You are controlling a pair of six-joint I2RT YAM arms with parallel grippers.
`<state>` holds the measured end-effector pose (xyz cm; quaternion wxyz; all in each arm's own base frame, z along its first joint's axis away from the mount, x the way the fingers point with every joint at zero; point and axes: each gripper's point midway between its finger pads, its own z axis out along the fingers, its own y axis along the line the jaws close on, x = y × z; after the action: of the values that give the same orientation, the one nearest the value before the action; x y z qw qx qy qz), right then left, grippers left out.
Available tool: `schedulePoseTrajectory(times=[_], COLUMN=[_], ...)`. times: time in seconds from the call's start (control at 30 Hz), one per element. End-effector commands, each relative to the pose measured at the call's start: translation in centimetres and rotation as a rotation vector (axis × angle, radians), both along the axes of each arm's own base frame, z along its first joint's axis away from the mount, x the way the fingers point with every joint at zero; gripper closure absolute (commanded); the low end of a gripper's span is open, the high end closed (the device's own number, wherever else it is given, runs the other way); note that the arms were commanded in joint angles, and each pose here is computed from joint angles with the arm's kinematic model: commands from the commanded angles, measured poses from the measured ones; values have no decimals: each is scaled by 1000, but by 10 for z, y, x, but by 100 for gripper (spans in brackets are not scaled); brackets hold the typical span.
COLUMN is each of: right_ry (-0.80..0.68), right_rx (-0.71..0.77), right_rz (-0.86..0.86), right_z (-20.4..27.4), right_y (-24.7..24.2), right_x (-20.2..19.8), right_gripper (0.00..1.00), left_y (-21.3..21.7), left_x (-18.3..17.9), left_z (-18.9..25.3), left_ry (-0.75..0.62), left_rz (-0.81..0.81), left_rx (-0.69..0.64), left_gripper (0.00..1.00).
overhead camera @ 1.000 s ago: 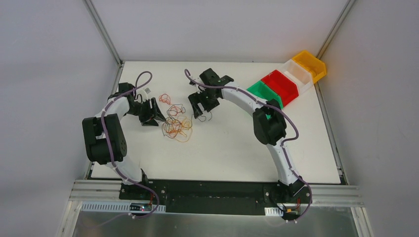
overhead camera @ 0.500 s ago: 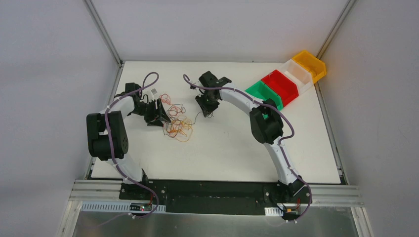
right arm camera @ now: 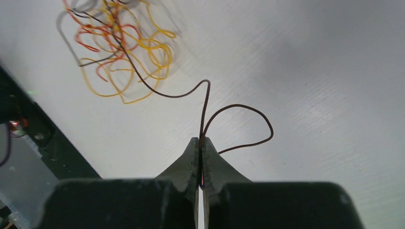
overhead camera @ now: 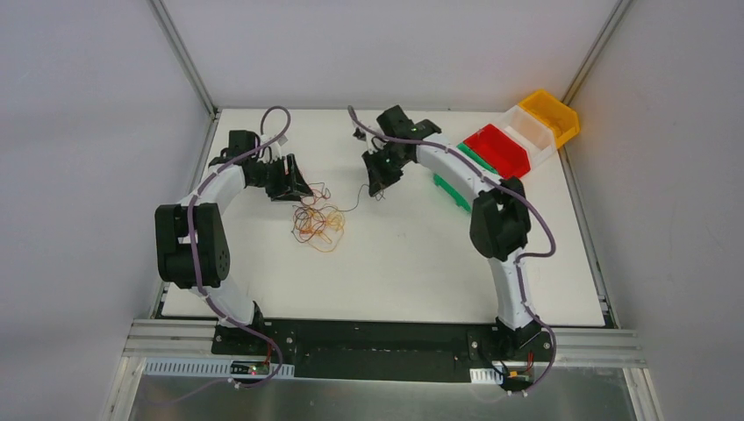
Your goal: Untangle the cables
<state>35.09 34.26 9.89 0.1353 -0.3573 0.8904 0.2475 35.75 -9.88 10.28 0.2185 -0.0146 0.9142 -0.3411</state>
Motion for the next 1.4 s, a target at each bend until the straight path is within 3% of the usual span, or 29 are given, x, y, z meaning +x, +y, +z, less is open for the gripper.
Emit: schedulePoseTrajectory(times=[0.0, 0.1, 0.23, 0.4, 0.67, 0.97, 1.07, 1.37], right_ry=[-124, -179, -240, -461, -787, -713, -721, -718], right_rx=[258, 335, 478, 743, 1044, 962, 955, 973], right_rz=[-59, -79, -128, -171, -231, -235, -241, -258], right_z=[132, 179, 247, 378, 510, 470, 472, 481], right_y=[0, 0, 8, 5, -24, -21, -24, -30], right_x=[0, -1, -2, -6, -28, -25, -26, -33], right_gripper=[100, 100, 100, 100, 100, 100, 100, 100], left_y=[-5, -19, -18, -9, -7, -86, -114, -197], left_x=[20, 18, 15, 11, 32, 27, 28, 24], left_z=[19, 46, 78, 74, 75, 95, 98, 111], left_ry=[-63, -151, -321, -303, -312, -410, -413, -383], left_rz=[12, -47, -43, 4, 34, -210, -238, -342], left_rx=[-36, -138, -133, -130, -92, -179, -260, -494], left_gripper=[47, 45, 41, 38, 35, 29, 24, 23])
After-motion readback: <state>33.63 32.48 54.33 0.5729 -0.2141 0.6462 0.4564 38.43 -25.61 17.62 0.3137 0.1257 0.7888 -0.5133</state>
